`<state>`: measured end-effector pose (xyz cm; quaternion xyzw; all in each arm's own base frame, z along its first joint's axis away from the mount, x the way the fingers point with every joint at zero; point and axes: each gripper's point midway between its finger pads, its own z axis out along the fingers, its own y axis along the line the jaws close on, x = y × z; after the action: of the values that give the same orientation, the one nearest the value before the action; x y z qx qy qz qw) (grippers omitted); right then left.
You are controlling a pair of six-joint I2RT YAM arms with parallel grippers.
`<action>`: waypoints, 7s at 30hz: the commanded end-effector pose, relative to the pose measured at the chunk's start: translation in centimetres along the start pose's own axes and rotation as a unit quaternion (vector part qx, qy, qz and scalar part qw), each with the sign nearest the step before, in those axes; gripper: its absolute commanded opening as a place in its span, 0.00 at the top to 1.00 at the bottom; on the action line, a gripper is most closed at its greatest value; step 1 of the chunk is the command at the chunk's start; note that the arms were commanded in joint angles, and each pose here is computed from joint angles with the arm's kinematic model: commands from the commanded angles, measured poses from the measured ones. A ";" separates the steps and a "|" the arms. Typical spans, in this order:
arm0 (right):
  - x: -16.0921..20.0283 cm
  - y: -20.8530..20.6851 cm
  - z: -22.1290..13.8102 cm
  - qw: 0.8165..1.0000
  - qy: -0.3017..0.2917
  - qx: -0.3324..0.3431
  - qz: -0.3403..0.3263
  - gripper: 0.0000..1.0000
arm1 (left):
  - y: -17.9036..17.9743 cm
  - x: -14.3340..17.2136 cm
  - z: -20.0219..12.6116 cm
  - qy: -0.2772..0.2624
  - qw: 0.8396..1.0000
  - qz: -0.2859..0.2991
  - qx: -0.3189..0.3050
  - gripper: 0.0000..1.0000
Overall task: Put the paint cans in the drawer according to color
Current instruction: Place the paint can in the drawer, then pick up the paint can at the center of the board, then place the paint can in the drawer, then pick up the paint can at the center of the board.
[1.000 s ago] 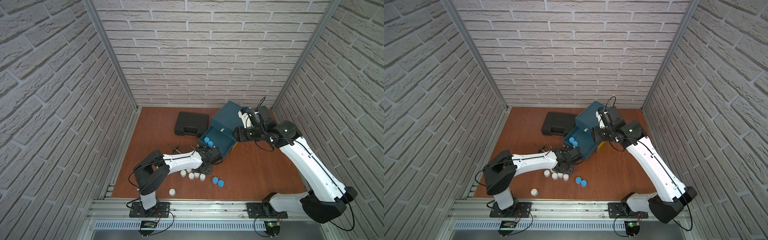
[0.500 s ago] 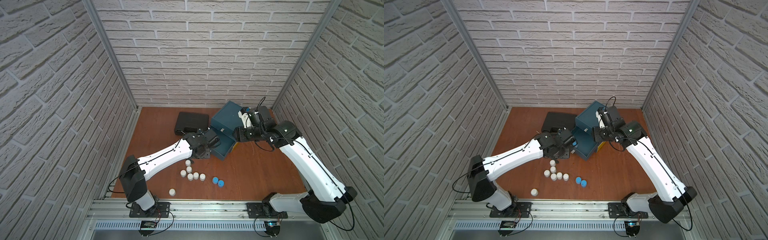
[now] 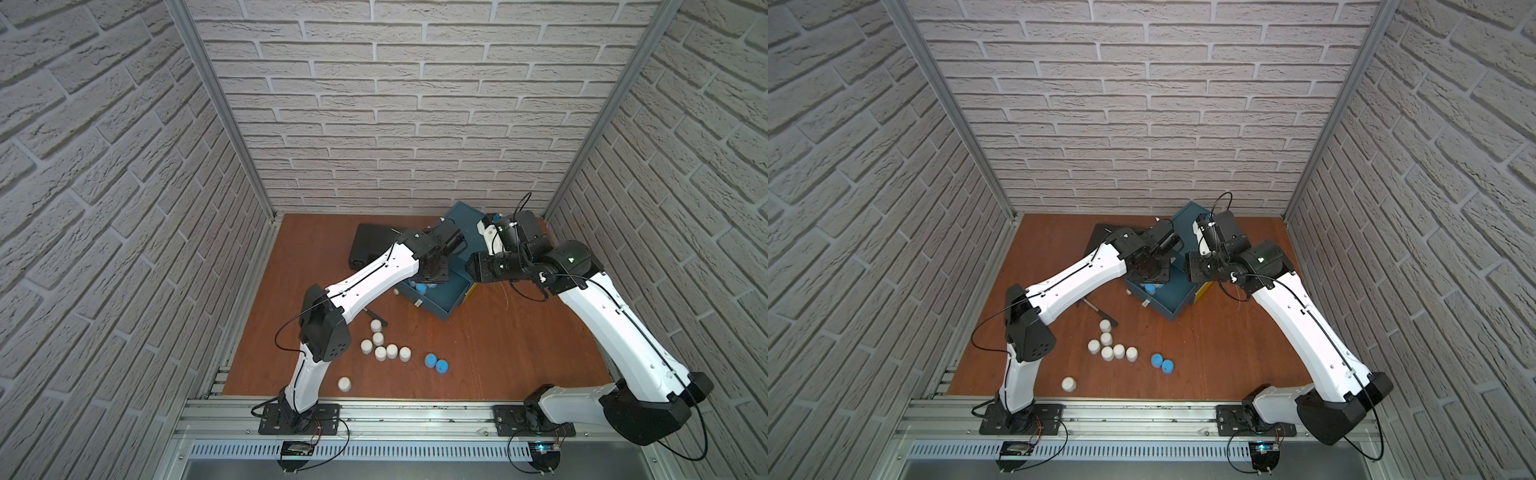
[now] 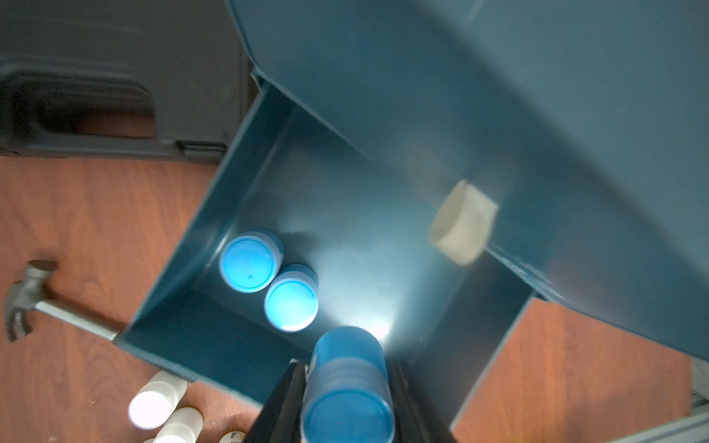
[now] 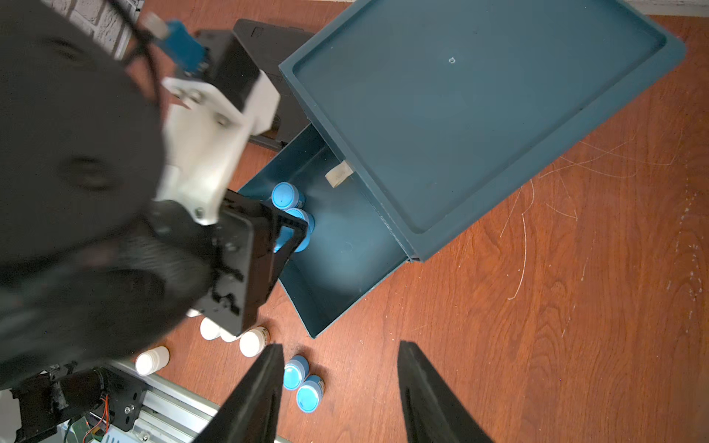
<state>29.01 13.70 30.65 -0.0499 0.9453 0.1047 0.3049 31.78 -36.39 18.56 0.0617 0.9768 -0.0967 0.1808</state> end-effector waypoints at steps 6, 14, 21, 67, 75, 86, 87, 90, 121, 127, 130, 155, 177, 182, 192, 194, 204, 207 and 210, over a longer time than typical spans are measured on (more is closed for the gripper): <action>-0.8 -0.4 -1.1 1.000 -0.029 0.000 0.006 0.46 | -0.5 1.3 1.3 0.038 0.999 0.027 0.001 0.68; -0.9 -0.4 -1.0 1.000 -0.028 -0.001 0.006 0.47 | 0.2 2.4 3.0 0.054 0.998 0.037 -0.022 0.66; -0.8 -0.5 -1.1 1.000 -0.028 -0.001 0.006 0.46 | 0.5 2.8 4.4 0.063 0.996 0.049 -0.037 0.61; 17.4 9.4 6.7 0.951 0.224 -0.075 -0.199 0.43 | 20.4 7.5 -7.7 -0.044 0.958 -0.284 0.018 0.43; 22.1 9.5 11.7 0.916 0.316 -0.034 -0.246 0.38 | 22.6 9.5 -8.2 -0.047 0.952 -0.302 0.009 0.42; 25.4 8.4 15.4 0.892 0.361 0.006 -0.273 0.38 | 23.6 9.9 -9.6 -0.056 0.950 -0.306 0.010 0.42; 25.6 8.3 15.7 0.891 0.362 0.009 -0.274 0.38 | 23.6 9.9 -9.7 -0.058 0.951 -0.305 0.010 0.42; 25.8 8.0 16.5 0.888 0.364 0.021 -0.281 0.40 | 23.8 9.8 -9.8 -0.057 0.952 -0.302 0.008 0.42; 7.5 6.9 7.5 0.944 0.219 0.089 -0.232 0.92 | 23.5 7.6 -10.9 -0.080 0.956 -0.281 0.019 0.41; 5.9 4.5 10.0 0.948 0.231 0.099 -0.196 0.92 | 23.3 6.7 -11.7 -0.092 0.958 -0.270 0.026 0.41; 6.1 4.1 11.3 0.943 0.249 0.098 -0.200 0.92 | 23.4 6.8 -11.7 -0.090 0.958 -0.271 0.028 0.41; 8.9 2.8 17.3 0.931 0.308 0.057 -0.188 0.62 | 23.5 6.6 -11.8 -0.093 0.955 -0.280 0.033 0.40; 5.3 5.8 8.3 0.964 0.150 0.018 -0.221 0.48 | 23.6 6.6 -11.4 -0.096 0.956 -0.275 0.033 0.40; 10.7 9.0 6.8 0.946 0.174 -0.026 -0.272 0.42 | 23.7 6.8 -11.3 -0.107 0.961 -0.254 0.034 0.40; 21.6 8.6 10.2 0.904 0.295 -0.006 -0.309 0.36 | 24.1 7.4 -11.4 -0.111 0.963 -0.243 0.028 0.39; 23.2 8.1 11.1 0.898 0.317 -0.002 -0.306 0.35 | 24.1 7.3 -11.5 -0.112 0.963 -0.242 0.029 0.39; 26.5 5.9 14.2 0.881 0.363 0.047 -0.298 0.33 | 23.8 7.0 -12.2 -0.117 0.963 -0.241 0.036 0.39; 27.0 5.7 14.8 0.879 0.369 0.053 -0.297 0.33 | 23.8 6.9 -12.3 -0.118 0.962 -0.242 0.037 0.39; 27.2 5.3 15.4 0.878 0.370 0.063 -0.298 0.36 | 23.8 6.8 -12.4 -0.120 0.962 -0.242 0.038 0.39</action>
<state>14.68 21.71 3.85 -0.3522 0.9318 -0.0694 -0.0542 24.51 -10.14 22.15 -0.1859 0.9356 -0.1738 0.2446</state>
